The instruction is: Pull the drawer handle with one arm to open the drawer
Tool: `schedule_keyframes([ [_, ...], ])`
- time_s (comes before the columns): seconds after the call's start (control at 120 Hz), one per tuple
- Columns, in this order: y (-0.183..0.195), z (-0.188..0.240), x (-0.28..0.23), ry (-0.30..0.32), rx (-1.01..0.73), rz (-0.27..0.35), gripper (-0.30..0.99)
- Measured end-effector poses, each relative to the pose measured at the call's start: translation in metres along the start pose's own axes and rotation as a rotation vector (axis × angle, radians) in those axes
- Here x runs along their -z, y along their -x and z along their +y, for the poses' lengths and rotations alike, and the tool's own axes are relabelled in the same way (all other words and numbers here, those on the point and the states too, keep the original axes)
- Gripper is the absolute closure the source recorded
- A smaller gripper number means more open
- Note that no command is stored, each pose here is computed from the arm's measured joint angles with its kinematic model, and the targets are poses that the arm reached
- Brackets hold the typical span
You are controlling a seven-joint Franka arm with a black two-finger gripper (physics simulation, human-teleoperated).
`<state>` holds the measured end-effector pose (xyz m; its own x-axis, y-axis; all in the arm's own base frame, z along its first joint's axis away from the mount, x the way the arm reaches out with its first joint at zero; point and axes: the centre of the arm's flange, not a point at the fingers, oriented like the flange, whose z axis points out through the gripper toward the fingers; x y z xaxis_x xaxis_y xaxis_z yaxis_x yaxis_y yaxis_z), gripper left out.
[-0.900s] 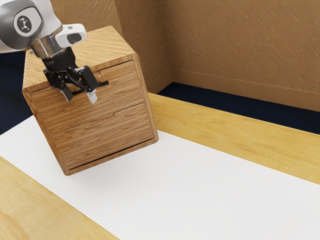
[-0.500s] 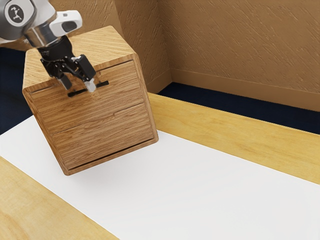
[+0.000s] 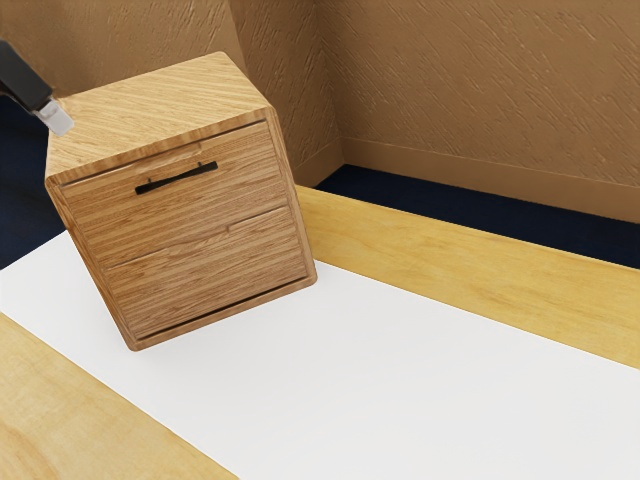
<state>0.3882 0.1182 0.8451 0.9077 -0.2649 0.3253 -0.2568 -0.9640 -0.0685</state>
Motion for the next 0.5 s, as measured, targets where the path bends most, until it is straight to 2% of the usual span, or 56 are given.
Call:
schedule_keyframes([
  [0.108, 0.000, 0.039, -0.001, -0.034, -0.188, 0.007, 0.00],
  [0.25, 0.010, 0.053, 0.008, -0.067, -0.329, 0.036, 0.00],
  [0.367, 0.011, 0.076, 0.018, -0.186, -0.341, -0.008, 0.00],
  [0.5, 0.006, 0.093, 0.006, -0.183, -0.420, -0.024, 0.00],
])
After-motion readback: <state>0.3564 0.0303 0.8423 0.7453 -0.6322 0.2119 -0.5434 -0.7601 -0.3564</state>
